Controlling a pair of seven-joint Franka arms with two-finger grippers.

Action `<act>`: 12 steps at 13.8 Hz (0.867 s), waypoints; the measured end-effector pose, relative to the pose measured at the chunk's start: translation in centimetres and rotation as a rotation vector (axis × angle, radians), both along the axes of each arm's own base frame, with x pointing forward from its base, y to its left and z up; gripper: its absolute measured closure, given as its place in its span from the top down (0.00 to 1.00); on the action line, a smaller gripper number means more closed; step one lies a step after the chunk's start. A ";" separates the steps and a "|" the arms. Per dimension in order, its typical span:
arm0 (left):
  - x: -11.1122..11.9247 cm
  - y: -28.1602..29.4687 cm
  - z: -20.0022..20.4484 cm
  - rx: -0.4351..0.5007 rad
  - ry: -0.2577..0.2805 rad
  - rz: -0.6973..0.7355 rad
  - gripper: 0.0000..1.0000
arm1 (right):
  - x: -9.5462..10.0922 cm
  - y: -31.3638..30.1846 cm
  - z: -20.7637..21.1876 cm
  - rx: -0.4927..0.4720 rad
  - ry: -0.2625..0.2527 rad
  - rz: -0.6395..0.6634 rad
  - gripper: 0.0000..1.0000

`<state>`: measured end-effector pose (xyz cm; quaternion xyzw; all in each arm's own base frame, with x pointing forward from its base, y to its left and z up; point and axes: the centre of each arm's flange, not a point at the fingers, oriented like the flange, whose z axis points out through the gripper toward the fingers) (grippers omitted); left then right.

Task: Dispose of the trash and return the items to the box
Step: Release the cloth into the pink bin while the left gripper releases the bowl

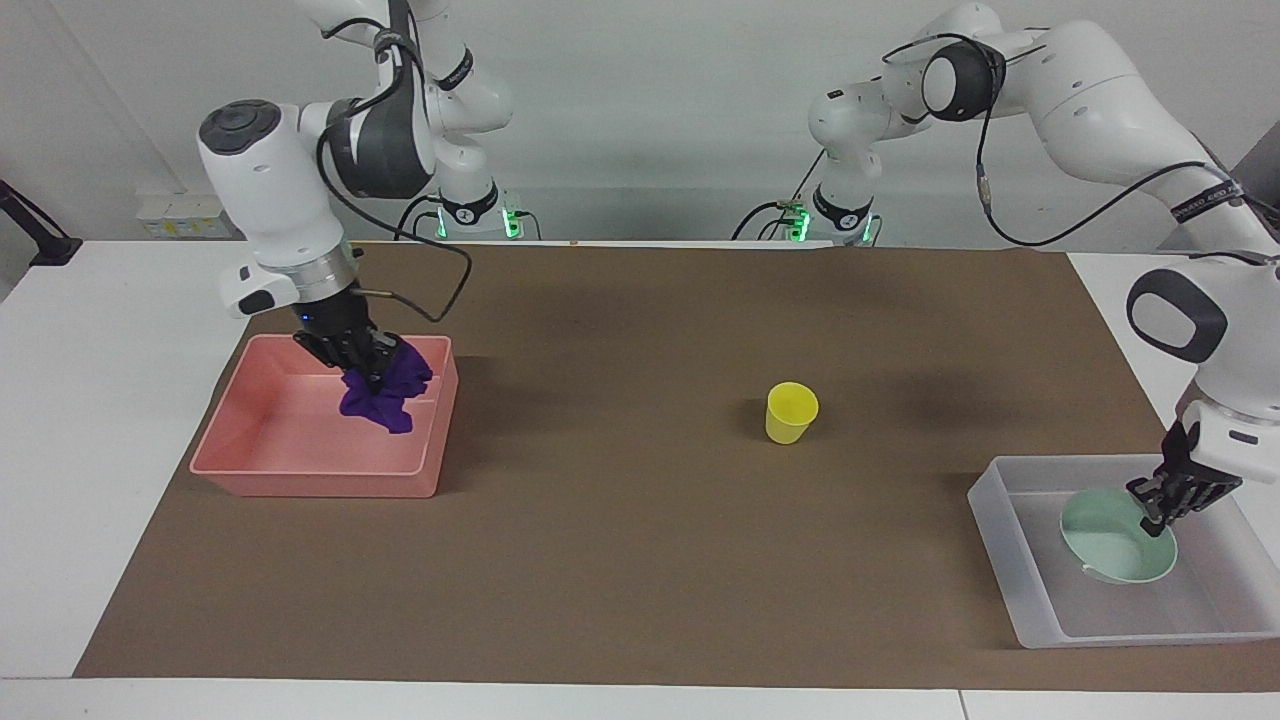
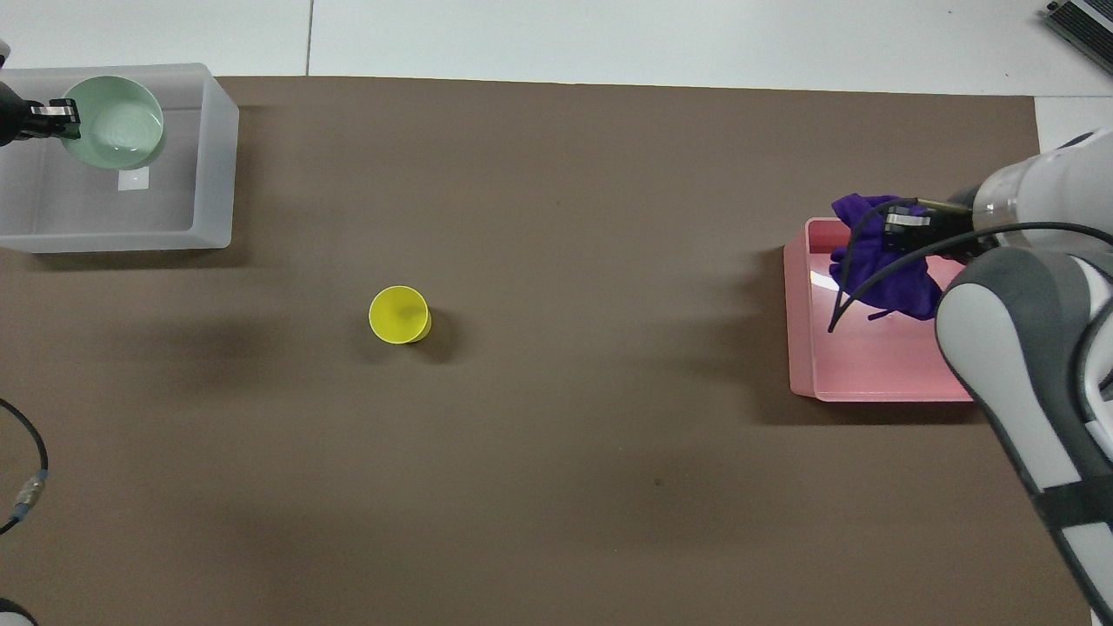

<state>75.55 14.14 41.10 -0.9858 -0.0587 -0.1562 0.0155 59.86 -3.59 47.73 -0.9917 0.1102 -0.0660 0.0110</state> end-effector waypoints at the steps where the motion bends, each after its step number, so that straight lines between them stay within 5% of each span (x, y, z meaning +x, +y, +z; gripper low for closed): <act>1: 0.4 0.4 -1.2 0.000 -0.001 0.003 0.03 | -0.4 -1.8 -2.1 -0.006 -0.003 0.007 0.15; 5: 0.9 0.6 -4.2 0.011 0.016 -0.001 0.03 | -2.5 -5.0 -10.8 -0.020 0.003 0.005 0.15; 10: 0.2 1.3 -6.4 0.013 0.055 0.003 0.03 | -3.1 -5.1 -14.7 -0.024 0.009 0.002 0.15; 12: 0.3 0.9 -6.5 0.011 0.056 -0.007 0.20 | -3.1 -4.9 -15.0 -0.024 0.012 0.004 0.36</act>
